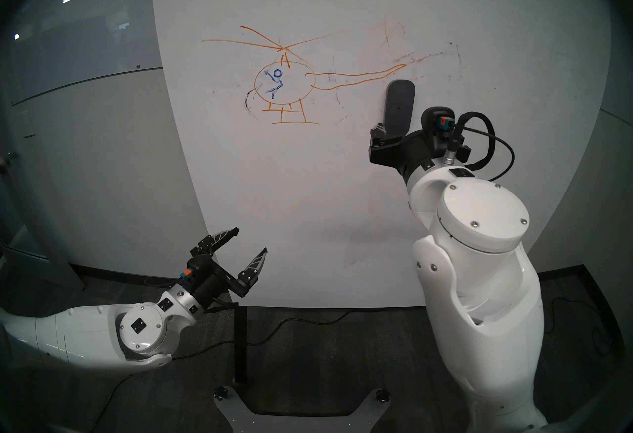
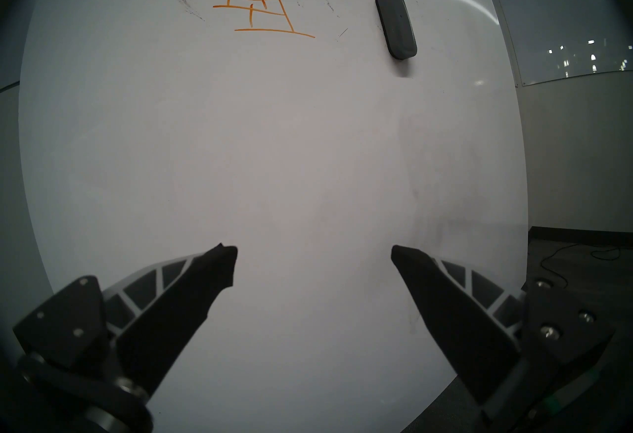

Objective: Erase all marks on the whiteboard with the eraser

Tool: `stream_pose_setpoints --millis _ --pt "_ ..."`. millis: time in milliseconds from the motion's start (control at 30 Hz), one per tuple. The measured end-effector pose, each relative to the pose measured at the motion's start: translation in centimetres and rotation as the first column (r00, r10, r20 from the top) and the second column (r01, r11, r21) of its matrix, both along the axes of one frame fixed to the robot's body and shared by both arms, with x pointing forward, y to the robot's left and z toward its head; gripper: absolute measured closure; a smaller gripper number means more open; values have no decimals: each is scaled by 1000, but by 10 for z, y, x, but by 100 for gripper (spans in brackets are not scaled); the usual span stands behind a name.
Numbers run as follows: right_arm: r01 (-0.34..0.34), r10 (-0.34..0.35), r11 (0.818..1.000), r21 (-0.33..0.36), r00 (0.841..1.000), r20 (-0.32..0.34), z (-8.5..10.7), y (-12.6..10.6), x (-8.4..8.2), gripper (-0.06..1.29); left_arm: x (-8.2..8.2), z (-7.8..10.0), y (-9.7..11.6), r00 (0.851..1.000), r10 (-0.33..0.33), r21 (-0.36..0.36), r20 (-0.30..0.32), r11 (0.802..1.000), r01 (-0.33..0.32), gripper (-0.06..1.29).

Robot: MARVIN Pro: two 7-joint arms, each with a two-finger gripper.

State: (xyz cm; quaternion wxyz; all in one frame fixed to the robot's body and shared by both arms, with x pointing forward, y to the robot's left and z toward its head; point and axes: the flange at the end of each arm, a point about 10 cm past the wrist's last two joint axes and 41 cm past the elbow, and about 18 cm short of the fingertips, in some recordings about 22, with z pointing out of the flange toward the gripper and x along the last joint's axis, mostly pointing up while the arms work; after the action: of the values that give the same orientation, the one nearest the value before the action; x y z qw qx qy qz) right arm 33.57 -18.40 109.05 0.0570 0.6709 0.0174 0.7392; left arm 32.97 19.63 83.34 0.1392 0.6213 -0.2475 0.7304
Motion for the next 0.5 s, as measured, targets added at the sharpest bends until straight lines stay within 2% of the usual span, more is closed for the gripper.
stream_pose_setpoints --millis 200,500 --pt "14 -14 1000 -18 1000 -28 1 5 0 0 0 0 0 1000 0 0 0 1000 0 0" --pt "-8 7 1000 -28 1000 -20 13 5 2 0 0 0 0 1000 1 0 0 1000 -1 0"
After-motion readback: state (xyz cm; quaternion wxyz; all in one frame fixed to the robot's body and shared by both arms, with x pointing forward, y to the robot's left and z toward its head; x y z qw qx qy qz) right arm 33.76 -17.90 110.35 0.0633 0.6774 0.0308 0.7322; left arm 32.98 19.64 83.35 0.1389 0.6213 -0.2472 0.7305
